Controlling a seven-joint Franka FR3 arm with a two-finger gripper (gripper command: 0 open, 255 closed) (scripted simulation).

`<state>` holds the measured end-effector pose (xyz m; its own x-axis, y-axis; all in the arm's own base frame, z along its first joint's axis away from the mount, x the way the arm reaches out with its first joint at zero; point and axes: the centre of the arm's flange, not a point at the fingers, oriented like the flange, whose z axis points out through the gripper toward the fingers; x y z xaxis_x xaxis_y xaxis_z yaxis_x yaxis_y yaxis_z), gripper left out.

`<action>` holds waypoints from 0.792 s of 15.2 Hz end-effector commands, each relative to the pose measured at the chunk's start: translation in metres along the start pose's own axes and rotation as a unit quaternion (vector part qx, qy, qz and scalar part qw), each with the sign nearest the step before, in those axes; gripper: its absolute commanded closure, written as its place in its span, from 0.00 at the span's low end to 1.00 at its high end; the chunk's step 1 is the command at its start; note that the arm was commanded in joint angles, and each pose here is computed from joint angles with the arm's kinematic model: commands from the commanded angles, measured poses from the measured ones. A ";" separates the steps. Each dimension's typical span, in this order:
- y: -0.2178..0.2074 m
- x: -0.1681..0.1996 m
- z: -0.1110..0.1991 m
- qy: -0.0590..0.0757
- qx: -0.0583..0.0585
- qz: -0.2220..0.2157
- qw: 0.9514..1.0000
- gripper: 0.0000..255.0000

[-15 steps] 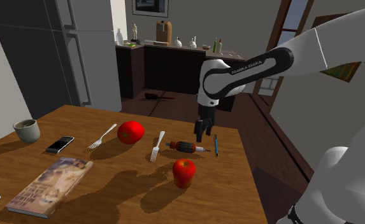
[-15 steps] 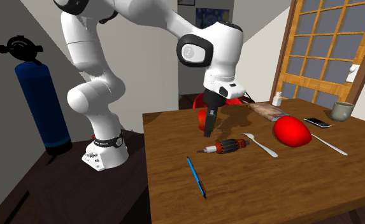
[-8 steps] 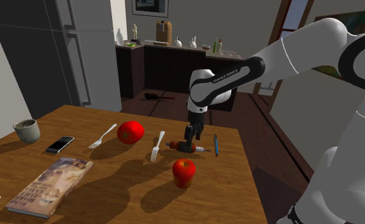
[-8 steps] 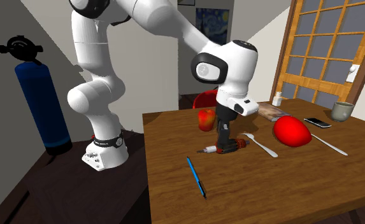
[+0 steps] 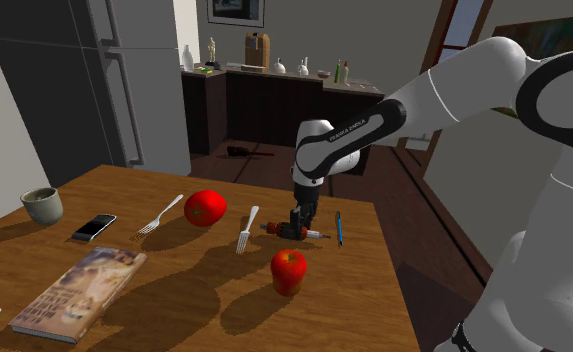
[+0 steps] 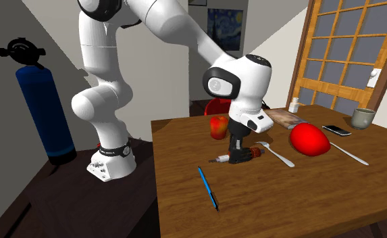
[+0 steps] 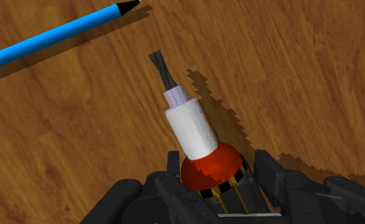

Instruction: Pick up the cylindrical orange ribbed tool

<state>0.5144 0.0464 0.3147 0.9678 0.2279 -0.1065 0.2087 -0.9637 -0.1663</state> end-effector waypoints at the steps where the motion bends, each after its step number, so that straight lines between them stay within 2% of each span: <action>1: 0.000 0.000 0.000 0.000 0.000 0.000 1.000 1.00; 8: 0.000 0.000 0.000 0.000 0.000 0.000 1.000 1.00; 12: -0.003 -0.002 -0.020 0.000 0.000 0.000 1.000 1.00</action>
<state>0.5157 0.0466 0.3315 0.9679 0.2278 -0.1060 0.2086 -0.9638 -0.1662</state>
